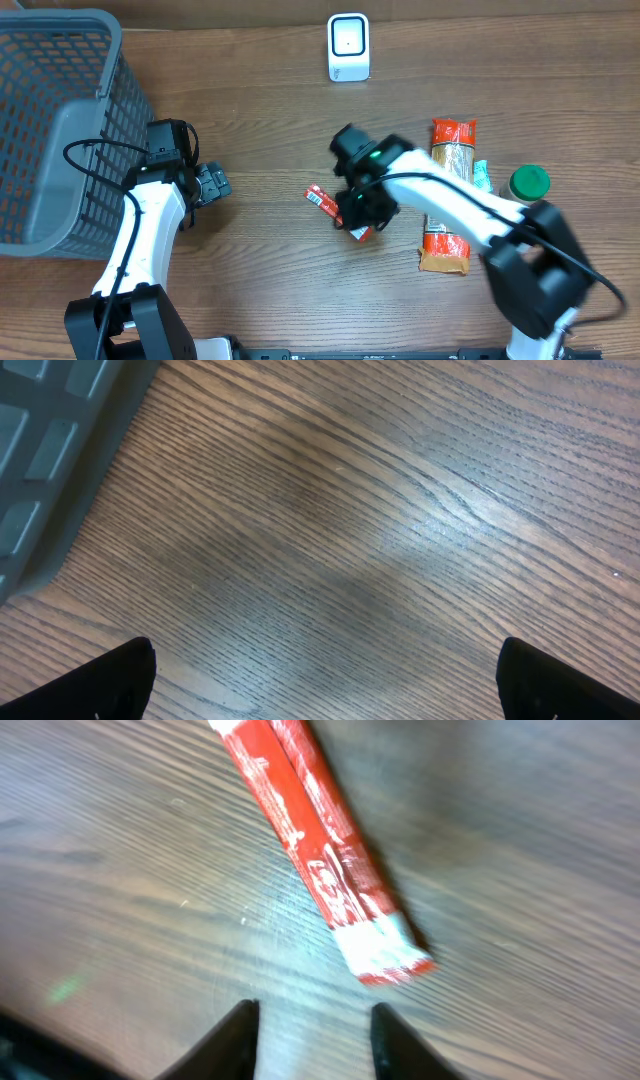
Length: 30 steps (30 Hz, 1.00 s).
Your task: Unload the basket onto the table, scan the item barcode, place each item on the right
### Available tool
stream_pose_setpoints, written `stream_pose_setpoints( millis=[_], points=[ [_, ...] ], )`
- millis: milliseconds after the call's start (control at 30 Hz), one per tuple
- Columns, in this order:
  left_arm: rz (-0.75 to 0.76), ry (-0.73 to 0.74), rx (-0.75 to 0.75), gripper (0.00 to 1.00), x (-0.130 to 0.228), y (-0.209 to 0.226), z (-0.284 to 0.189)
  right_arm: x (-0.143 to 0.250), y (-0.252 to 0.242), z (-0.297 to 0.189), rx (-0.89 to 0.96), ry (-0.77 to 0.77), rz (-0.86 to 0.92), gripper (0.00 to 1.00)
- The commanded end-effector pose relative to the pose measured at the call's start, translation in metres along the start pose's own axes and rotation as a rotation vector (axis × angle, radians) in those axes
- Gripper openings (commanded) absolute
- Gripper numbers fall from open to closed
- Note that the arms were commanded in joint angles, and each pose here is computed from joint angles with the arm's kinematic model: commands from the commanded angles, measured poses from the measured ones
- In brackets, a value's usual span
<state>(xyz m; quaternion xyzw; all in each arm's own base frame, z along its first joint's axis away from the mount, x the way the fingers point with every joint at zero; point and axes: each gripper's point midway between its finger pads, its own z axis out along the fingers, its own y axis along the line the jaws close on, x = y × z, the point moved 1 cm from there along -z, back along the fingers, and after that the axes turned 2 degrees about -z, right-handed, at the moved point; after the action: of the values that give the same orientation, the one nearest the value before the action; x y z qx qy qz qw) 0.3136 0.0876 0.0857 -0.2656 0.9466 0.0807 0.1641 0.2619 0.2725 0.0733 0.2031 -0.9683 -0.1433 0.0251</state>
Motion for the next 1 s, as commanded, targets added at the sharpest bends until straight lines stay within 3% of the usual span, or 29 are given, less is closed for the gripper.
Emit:
stream_pose_setpoints(
  millis=[0, 400, 967],
  points=[
    [0.007, -0.022, 0.016, 1.0, -0.007, -0.004, -0.005, -0.007, -0.008, -0.029, -0.005, -0.059, -0.118, 0.43],
    [0.007, -0.022, 0.016, 1.0, -0.007, -0.004, -0.005, 0.0, -0.026, 0.019, 0.097, -0.092, -0.216, 0.38],
    [0.007, -0.022, 0.016, 1.0, -0.007, -0.004, -0.005, -0.003, -0.03, 0.035, 0.116, -0.134, -0.312, 0.34]
  ],
)
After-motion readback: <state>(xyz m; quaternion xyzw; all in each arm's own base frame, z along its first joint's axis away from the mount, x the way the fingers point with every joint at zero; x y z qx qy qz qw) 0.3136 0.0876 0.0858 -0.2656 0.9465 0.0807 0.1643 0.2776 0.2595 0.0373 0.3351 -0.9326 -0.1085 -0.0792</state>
